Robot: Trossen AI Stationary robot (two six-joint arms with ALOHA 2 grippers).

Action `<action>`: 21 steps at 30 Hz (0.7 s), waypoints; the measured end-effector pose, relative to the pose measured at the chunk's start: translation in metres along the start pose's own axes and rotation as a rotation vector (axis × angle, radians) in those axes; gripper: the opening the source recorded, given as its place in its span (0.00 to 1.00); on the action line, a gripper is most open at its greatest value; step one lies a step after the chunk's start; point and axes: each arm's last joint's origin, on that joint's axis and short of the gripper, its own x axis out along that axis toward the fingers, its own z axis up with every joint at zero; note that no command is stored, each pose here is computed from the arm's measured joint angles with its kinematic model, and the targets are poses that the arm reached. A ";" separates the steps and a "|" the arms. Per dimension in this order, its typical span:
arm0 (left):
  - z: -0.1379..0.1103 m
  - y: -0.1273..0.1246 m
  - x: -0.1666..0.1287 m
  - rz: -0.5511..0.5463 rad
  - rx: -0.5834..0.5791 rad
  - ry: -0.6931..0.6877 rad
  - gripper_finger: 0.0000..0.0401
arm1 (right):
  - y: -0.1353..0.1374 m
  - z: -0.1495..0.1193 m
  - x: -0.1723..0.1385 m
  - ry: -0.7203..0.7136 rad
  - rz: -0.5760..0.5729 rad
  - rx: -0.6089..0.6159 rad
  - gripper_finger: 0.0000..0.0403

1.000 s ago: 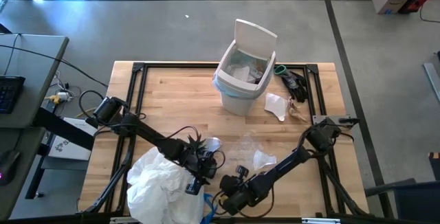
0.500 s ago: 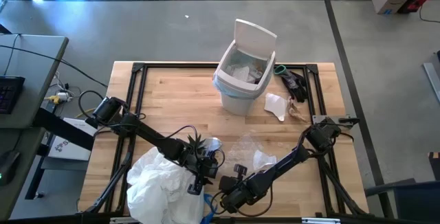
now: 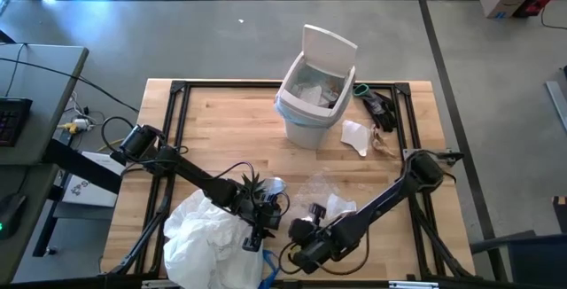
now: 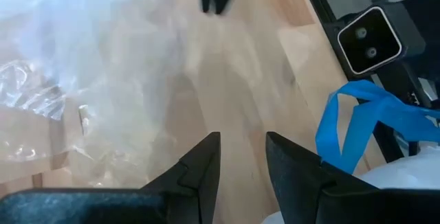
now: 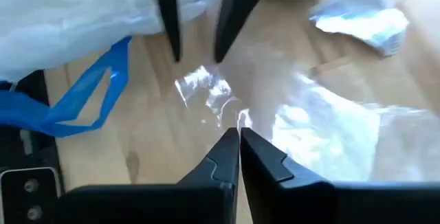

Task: Place trash/remove bag and relplace
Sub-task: Put the transparent plastic into the trash bin

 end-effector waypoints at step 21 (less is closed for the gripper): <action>-0.003 -0.014 0.001 0.008 0.013 -0.009 0.25 | -0.008 0.015 -0.038 -0.092 0.008 0.044 0.12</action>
